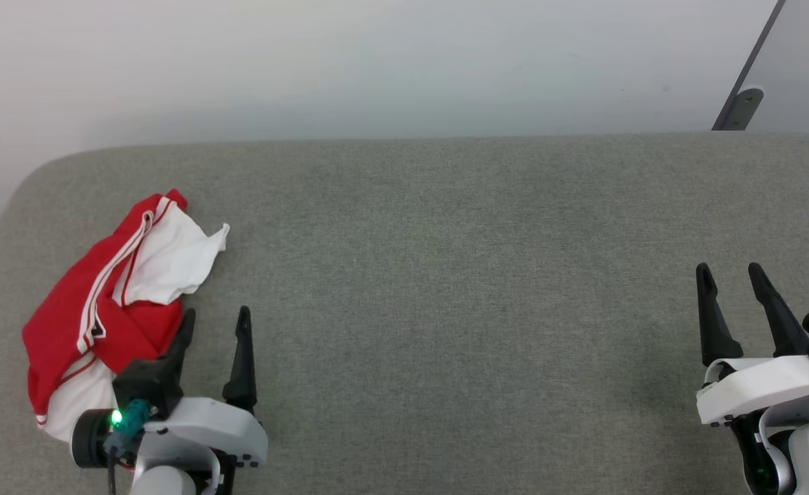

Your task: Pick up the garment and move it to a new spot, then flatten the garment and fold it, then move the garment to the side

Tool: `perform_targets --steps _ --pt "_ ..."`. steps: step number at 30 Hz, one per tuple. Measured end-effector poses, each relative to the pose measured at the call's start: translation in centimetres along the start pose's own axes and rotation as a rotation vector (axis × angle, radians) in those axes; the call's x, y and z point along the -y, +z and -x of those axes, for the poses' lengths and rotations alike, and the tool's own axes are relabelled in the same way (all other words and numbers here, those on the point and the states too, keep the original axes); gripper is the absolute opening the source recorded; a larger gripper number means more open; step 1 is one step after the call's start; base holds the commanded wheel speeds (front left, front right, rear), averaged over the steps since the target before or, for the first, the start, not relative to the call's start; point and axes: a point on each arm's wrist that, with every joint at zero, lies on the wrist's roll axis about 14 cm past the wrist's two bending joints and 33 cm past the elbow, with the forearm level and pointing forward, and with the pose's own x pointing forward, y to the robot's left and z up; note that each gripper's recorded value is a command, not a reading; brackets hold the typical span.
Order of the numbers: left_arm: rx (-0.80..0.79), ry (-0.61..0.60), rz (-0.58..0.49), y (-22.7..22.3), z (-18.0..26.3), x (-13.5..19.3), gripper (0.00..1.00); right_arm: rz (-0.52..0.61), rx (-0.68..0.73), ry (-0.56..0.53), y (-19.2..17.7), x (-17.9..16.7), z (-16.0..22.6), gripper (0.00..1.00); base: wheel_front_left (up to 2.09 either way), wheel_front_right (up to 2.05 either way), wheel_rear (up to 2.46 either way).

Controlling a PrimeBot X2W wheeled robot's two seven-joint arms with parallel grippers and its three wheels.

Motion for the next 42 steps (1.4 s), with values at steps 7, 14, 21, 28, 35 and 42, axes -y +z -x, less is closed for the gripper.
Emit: perform_targets --steps 7,14,21,28,35,42 --pt "0.013 -0.011 -0.055 0.2 -0.1 0.0 1.0 0.018 0.027 -0.009 0.7 0.4 -0.1 1.0 0.0 0.0 0.0" --pt "0.033 -0.02 -0.098 0.7 0.0 0.1 1.0 0.034 0.055 0.0 1.4 0.0 -0.1 1.0 0.0 0.0 0.0" --pt "0.041 -0.031 -0.138 0.6 0.1 0.2 1.0 0.053 0.058 0.007 1.2 -0.3 0.1 1.0 0.0 0.0 0.0" --pt "0.045 -0.04 -0.151 0.5 0.0 0.4 1.0 0.058 0.06 0.01 1.1 -0.3 0.1 1.0 0.0 0.0 0.0" --pt "0.037 -0.022 -0.099 0.3 0.1 0.0 1.0 0.021 0.067 0.001 1.2 -0.2 0.0 1.0 0.0 0.0 0.0" --pt "0.049 0.024 -0.081 0.7 0.7 -1.2 1.0 0.002 0.059 0.033 0.7 -1.3 -0.8 1.0 0.0 0.0 0.0"
